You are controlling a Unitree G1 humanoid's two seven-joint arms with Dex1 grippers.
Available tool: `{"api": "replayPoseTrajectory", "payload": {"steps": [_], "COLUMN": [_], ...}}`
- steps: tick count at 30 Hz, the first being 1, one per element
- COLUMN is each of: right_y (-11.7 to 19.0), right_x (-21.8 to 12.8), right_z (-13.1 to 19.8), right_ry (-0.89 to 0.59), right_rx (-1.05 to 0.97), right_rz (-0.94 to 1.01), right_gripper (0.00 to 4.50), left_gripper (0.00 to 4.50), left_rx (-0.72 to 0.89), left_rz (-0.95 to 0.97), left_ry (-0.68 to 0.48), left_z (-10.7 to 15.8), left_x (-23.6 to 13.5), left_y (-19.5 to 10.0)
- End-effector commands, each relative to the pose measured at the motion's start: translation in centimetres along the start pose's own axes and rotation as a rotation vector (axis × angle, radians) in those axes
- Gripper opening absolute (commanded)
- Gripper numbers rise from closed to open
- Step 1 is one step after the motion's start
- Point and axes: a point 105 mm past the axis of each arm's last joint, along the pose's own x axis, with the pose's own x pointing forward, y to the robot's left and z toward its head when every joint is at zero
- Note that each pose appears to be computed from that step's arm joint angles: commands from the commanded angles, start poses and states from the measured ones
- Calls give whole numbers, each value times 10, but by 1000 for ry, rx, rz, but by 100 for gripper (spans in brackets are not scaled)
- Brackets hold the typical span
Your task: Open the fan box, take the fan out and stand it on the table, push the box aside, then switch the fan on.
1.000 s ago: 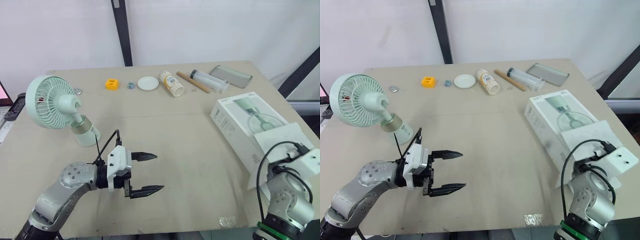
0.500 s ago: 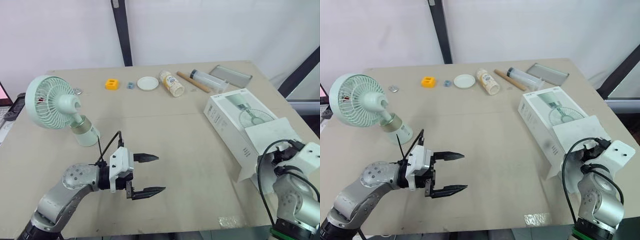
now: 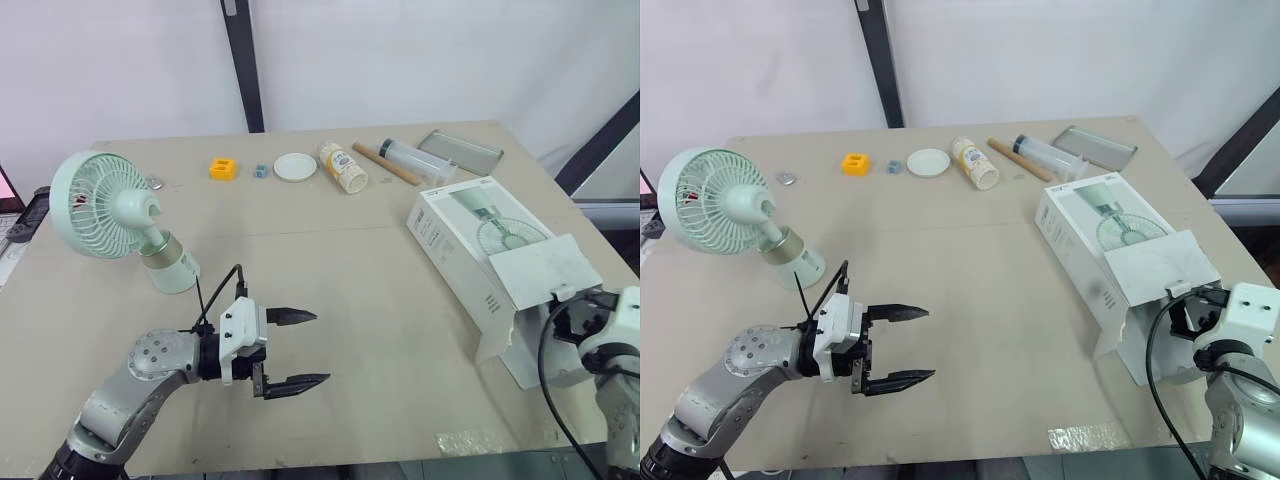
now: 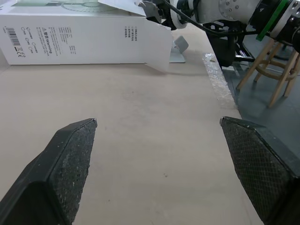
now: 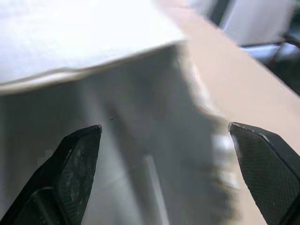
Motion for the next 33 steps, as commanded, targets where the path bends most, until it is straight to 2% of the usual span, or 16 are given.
{"api": "replayPoseTrajectory", "payload": {"steps": [1,11,19,26,29,33], "right_y": [-2,-20,-30,-46,-5,75], "right_x": [1,-9,-31,-29,-28,-34], "right_z": [14,30,37,85,123,122], "right_ry": [-58,-94,-20,-39,-160,-225], "right_rx": [-101,-260,-307,-305,-266,-229], "right_rz": [112,369,620,655,789,1034], "right_gripper": [444,444,444,444,444,444], "left_gripper": [450,450,450,450,450,450], "left_rx": [33,41,50,52,55,45], "left_rz": [-20,-23,-32,-31,-24,23], "left_ry": [-20,-18,-15,-21,-25,-38], "left_z": [5,2,1,5,9,13], "left_x": [2,1,1,3,3,2], "left_y": [-1,1,2,3,5,11]}}
